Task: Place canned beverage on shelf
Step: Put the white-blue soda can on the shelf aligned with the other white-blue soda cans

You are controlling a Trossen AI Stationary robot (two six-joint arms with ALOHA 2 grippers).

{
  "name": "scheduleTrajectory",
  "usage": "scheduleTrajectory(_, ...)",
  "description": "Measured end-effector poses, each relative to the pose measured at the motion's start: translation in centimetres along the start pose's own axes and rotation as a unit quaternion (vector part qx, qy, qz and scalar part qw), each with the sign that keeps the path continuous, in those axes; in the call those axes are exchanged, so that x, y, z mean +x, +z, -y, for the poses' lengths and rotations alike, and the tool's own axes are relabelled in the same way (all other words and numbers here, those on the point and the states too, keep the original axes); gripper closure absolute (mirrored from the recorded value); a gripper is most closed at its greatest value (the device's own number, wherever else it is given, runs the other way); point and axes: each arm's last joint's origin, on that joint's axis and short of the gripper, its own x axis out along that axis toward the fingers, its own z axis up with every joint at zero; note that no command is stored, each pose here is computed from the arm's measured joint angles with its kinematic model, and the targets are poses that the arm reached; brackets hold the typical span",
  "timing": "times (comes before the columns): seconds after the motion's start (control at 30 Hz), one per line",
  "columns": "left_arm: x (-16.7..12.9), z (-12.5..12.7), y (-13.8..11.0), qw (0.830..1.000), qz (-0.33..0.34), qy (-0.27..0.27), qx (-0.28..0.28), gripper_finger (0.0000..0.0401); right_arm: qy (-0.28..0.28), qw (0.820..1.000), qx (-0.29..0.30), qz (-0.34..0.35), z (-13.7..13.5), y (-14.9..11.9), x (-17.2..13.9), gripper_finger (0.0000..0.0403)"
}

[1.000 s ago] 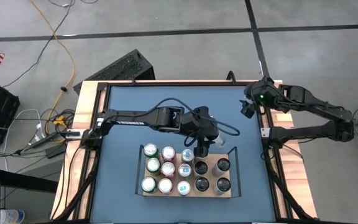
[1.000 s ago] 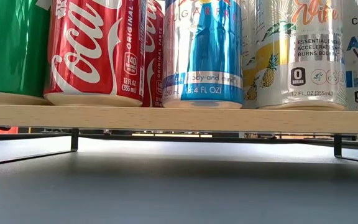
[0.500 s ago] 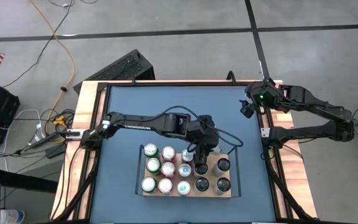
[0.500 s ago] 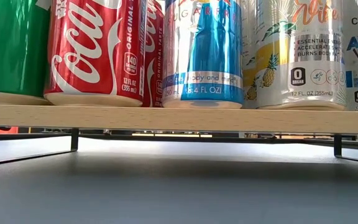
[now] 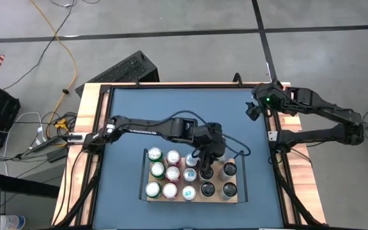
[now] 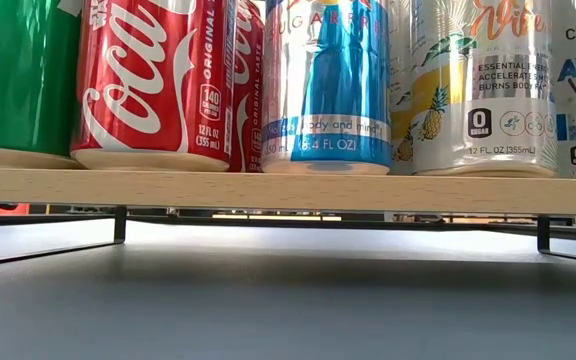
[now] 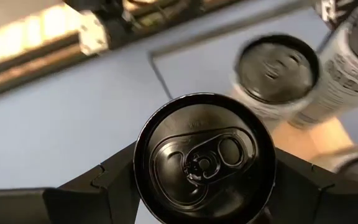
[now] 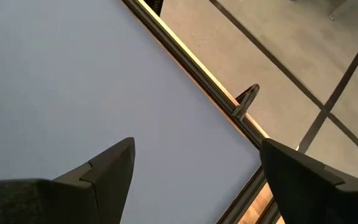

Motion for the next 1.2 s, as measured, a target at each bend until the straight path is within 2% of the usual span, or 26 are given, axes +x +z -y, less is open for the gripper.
scheduleTrajectory(0.2,0.0,-0.7,-0.1,1.000,0.000,0.018,0.023,0.0149,-0.001,1.000,0.010,-0.002,-0.1,0.0,0.1,0.0075)
scheduleTrajectory(0.33,0.6,-0.9,0.0,1.000,0.016,0.002,0.027,0.0149,-0.002,1.000,0.011,-0.008,-0.2,0.1,0.4,0.0075)
scheduleTrajectory(0.5,2.2,-0.7,-0.8,0.999,0.002,-0.022,0.025,0.0149,-0.003,1.000,0.007,-0.015,-0.4,0.2,0.7,0.0075)
scheduleTrajectory(0.7,2.2,-1.0,-0.8,1.000,0.006,-0.012,0.027,0.0149,-0.005,1.000,-0.003,-0.022,-0.5,0.3,0.9,0.0075)
scheduleTrajectory(1.2,2.2,-0.9,-0.7,0.999,0.019,-0.044,0.022,0.0138,-0.003,0.999,-0.027,-0.030,-0.6,0.2,0.9,0.0075)
